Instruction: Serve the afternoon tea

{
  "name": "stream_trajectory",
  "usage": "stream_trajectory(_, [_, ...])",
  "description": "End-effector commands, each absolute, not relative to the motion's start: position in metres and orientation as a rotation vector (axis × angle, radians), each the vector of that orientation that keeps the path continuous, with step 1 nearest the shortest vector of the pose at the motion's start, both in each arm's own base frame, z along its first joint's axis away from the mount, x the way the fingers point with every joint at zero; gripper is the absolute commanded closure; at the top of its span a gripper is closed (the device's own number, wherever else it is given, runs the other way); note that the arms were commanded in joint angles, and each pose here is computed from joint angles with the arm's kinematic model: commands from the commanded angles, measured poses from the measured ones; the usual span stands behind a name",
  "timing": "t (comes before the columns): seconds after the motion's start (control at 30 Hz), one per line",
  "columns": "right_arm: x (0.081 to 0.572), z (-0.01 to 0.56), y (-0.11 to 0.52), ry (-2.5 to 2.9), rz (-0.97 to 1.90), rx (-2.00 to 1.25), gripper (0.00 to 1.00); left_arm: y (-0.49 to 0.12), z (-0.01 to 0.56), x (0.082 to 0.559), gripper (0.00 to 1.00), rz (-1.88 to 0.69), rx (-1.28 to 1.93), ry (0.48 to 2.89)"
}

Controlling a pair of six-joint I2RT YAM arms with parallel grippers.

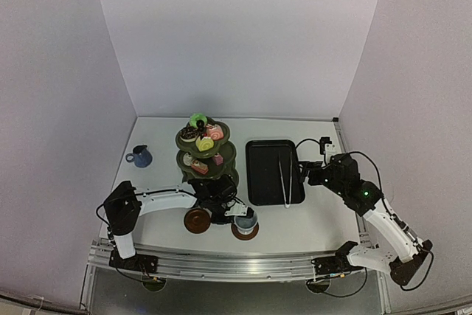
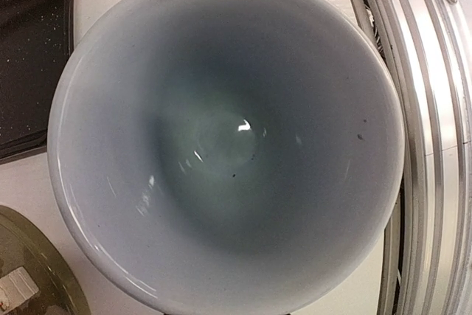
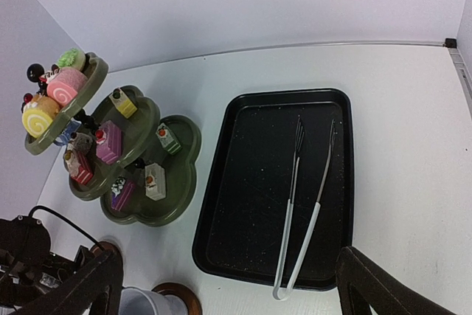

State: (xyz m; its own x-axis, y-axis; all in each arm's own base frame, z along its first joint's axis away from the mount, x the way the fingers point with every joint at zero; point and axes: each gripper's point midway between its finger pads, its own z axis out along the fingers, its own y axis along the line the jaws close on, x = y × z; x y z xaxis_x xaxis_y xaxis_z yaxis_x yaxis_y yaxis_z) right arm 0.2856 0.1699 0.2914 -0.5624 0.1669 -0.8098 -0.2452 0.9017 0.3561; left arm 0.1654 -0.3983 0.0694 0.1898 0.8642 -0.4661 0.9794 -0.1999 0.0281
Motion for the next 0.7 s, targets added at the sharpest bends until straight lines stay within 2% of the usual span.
stream_trajectory(0.0, [0.286,0.31,0.168,2.043,0.554,-0.045,0.02,-0.419,0.091,0.17,0.92,-0.539,2.118,1.645])
stream_trajectory(0.13, [0.286,0.31,0.169,2.043,0.555,-0.046,0.02,-0.416,0.094,0.172,0.56,-0.515,2.106,1.657])
stream_trajectory(0.2, [0.286,0.31,0.169,2.045,0.555,-0.045,0.02,-0.412,0.097,0.174,0.43,-0.48,2.095,1.656])
stream_trajectory(0.3, [0.287,0.309,0.169,2.047,0.558,-0.046,0.02,-0.407,0.112,0.181,0.3,-0.432,2.068,1.648])
stream_trajectory(0.43, [0.287,0.308,0.17,2.052,0.565,-0.044,0.02,-0.391,0.145,0.184,0.19,-0.436,2.035,1.649])
stream_trajectory(0.67, [0.288,0.302,0.17,2.065,0.551,-0.041,0.02,-0.306,0.183,0.182,0.18,-0.524,1.979,1.795])
